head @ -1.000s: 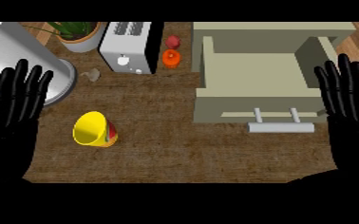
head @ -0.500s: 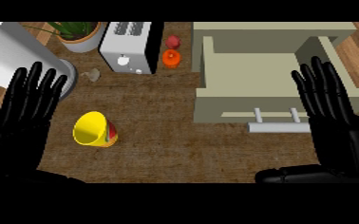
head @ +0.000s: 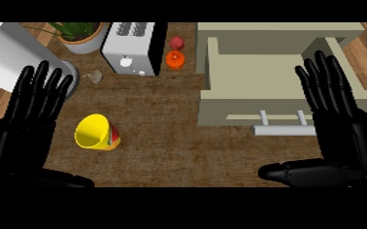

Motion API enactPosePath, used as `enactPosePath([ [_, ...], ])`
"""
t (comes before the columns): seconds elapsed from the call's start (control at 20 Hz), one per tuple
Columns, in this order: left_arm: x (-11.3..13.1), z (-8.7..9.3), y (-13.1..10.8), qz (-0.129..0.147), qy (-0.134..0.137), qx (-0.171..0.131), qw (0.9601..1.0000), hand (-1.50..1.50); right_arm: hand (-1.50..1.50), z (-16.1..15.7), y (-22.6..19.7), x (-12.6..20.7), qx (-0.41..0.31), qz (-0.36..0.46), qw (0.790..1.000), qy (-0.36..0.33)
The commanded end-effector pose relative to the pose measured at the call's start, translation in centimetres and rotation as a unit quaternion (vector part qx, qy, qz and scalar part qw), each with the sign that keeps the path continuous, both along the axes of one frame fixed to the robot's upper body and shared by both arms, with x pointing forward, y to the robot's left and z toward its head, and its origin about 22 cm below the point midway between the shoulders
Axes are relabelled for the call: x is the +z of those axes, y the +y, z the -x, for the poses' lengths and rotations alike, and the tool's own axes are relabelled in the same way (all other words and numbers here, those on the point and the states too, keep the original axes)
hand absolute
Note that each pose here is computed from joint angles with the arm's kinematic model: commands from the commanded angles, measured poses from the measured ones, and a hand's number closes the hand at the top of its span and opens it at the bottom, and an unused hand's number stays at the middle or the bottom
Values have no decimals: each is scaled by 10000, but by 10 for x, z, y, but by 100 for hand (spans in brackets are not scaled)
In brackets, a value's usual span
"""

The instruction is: Pick up the cup, place it into the drawer and close the drawer

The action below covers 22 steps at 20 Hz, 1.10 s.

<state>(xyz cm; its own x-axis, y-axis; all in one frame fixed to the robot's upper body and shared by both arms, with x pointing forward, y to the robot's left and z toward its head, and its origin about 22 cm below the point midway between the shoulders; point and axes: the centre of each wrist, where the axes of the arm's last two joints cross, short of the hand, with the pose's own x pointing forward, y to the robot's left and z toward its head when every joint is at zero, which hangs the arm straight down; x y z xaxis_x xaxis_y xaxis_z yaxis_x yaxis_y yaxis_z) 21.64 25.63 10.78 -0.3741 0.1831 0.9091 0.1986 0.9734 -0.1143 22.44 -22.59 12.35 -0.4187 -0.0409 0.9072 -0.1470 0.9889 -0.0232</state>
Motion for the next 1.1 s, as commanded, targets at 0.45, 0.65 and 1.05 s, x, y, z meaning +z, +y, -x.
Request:
enactPosePath([
  [0.45,-38,10,14,-114,387,275,9988,-150,-150,-10,-8,12,-55,-69,9999,-62],
  [0.65,-28,12,19,-126,614,423,9971,-150,-150,-1,-14,3,19,29,9999,-105],
  [1.05,-71,-5,47,-337,963,677,9925,-150,-150,-16,4,-4,-8,3,10000,-37],
])
